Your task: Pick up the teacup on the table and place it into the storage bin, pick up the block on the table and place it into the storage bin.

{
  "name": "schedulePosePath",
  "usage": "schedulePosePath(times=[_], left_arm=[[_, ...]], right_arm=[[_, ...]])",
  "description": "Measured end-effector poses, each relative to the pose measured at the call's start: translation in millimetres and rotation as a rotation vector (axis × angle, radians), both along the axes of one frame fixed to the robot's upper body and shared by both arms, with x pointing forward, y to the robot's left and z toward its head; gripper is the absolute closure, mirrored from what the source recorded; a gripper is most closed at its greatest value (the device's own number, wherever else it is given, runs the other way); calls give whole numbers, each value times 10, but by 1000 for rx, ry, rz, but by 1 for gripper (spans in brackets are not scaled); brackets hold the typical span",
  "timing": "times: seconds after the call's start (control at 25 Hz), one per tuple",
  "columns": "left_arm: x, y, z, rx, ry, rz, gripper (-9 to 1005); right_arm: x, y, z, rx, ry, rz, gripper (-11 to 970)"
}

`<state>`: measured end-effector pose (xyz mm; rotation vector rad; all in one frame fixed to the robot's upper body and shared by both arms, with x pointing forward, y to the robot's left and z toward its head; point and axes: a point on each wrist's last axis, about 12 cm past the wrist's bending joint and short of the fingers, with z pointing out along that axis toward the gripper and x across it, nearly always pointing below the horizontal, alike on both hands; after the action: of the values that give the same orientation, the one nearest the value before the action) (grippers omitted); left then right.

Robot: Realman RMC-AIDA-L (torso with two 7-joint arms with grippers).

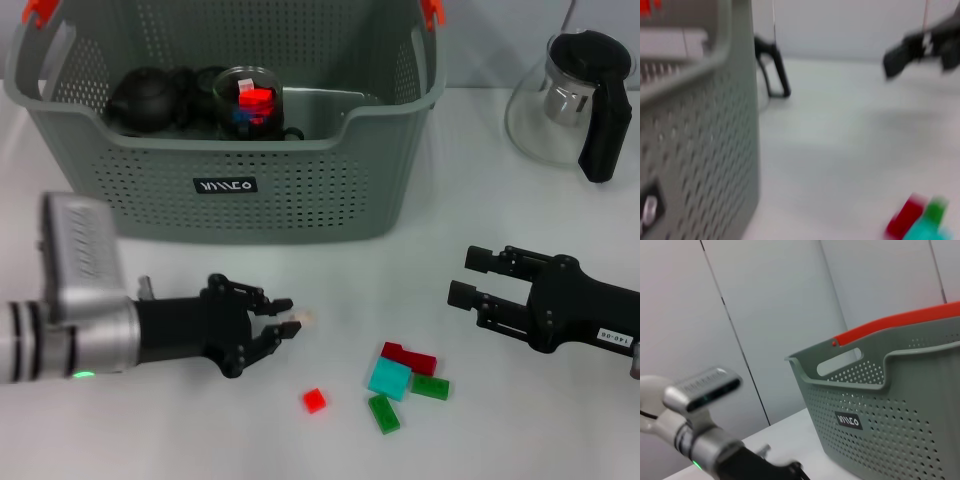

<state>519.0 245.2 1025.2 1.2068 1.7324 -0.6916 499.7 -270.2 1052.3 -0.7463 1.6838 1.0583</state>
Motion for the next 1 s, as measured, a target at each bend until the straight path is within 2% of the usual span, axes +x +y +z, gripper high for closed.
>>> schedulePosePath(times=[0.12,0.36,0.48,0.6,0.64,0.76,0.88,1.0], left_arm=[[-24,146,226,-110,-3,-35,782],[38,429,849,-409,-79,-109,782],[179,494,1147,-529,-136,-95,783],[414,500,1411,-598,-172,-22,783],[481,488,1461,-600,-175,1,783],[836,387,1657,-540,-122,121,783],[1162,201,1796,-381,-42,197,783],[1385,21,1849,-189,-27,269,783]], right_arm=[[12,4,10,1,1,1,335],[35,18,27,1,-5,7,336],[40,21,30,0,-6,9,337],[41,21,30,0,-6,9,338],[42,23,31,0,-7,9,338],[47,30,33,1,-7,10,339],[55,35,36,-1,-9,10,339],[66,45,39,-1,-10,11,340]])
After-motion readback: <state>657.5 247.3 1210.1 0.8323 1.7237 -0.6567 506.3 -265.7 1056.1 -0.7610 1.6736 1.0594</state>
